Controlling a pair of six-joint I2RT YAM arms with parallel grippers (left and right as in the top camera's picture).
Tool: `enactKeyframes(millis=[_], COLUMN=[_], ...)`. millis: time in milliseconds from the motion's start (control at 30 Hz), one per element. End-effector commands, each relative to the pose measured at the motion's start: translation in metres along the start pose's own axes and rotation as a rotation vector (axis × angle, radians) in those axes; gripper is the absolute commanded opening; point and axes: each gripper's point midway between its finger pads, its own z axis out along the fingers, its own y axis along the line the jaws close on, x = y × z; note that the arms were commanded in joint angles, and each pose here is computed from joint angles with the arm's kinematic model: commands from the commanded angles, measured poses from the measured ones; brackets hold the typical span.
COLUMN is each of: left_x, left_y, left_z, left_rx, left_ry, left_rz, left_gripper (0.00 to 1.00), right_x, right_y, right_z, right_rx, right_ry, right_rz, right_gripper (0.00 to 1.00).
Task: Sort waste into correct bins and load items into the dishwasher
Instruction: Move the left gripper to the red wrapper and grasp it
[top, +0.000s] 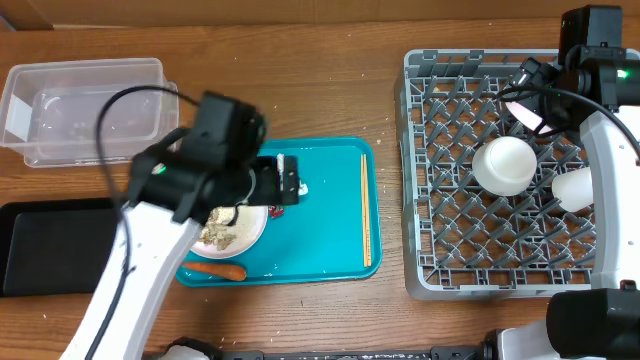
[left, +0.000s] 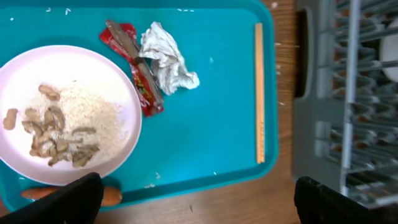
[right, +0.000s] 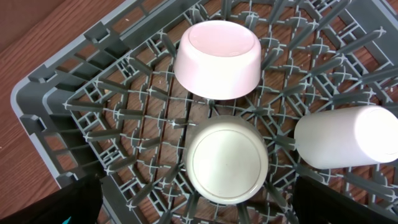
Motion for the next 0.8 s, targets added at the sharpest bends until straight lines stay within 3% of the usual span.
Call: enactKeyframes(millis=[0, 233, 400, 500, 767], left_x=[-0.012, -0.007, -0.001, 0.0, 0.001], left_y=[0.01, 0.021, 0.025, 0.036, 0.051], left_z=[0.024, 0.081, 0.118, 0.136, 0.159], left_rx=[-0.095, -0.163, -0.205, -0.269, -0.339], left_ry=[0.03, 0.184, 0.261, 0.284, 0.309], left_rz=[-0.027, -0.034, -0.051, -0.079, -0.08], left_gripper=[1.0, 1.0, 0.85, 0.84, 0.6], right_x=[-0.008, -0.008, -0.008, -0.008, -0.008], right_y=[0.0, 0.0, 0.0, 0.0, 0.0], right_z=[-0.012, -0.012, -0.012, -0.012, -0.012], right_rx=[-0.011, -0.01, -0.01, -0.01, -0.011], right_ry=[-0.044, -0.043, -0.043, -0.043, -0.044], right_rz=[0.008, 0.008, 0.008, 0.008, 0.008], right_gripper=[1.0, 1.0, 1.0, 1.0, 1.0])
